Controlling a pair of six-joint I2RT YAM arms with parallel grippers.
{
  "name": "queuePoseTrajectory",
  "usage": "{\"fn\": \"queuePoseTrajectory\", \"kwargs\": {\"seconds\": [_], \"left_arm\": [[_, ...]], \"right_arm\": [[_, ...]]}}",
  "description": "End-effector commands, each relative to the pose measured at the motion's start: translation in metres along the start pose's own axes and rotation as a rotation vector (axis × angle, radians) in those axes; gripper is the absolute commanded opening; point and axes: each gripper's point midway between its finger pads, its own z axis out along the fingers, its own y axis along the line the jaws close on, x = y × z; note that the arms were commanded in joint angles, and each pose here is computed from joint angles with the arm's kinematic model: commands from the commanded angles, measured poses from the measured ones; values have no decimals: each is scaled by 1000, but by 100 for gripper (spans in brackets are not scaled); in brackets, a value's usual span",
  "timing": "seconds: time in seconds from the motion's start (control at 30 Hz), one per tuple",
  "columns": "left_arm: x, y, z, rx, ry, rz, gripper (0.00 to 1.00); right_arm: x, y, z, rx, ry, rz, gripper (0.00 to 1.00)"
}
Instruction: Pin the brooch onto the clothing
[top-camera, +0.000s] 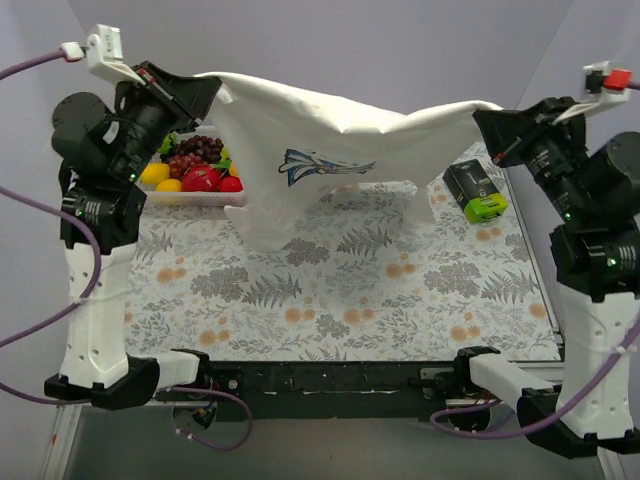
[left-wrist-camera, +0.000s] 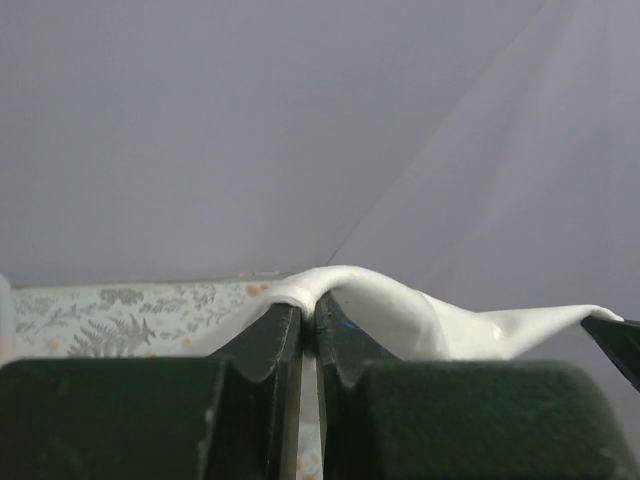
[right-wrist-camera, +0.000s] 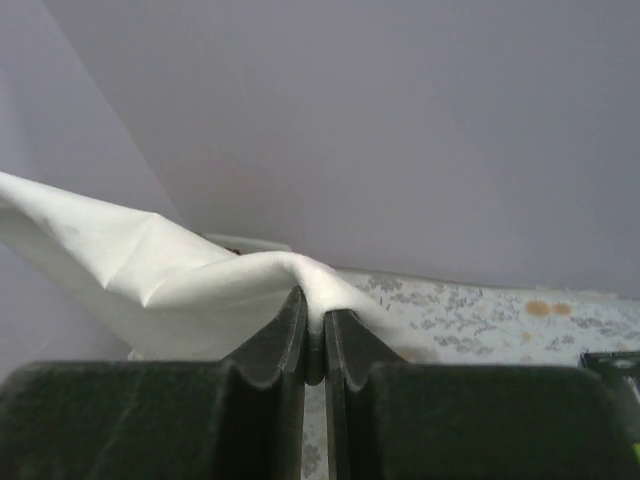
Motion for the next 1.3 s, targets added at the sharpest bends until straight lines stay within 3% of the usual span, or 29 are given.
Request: {"fn": "queuePoseTrajectory", "kwargs": {"seconds": [0.0, 0.17, 0.3, 0.9, 1.07, 1.27], "left_arm": [[-62, -56, -51, 105, -184, 89, 0], [-78, -81, -79, 165, -230, 112, 0], [-81, -78, -82, 141, -245, 125, 0], [-1, 23, 29, -40, -36, 74, 0], [-11, 17, 40, -18, -49, 71, 0], [-38, -14, 23, 51, -107, 92, 0]], "right_arm": [[-90, 38, -58, -30, -296, -66, 1], [-113, 55, -80, -58, -351, -81, 1], [-124, 51, -81, -26, -381, -105, 1], [-71, -30, 22, 179, -200, -167, 1], [-85, -25, 23, 169, -222, -155, 1], [-102, -9, 4, 139, -272, -149, 1]]}}
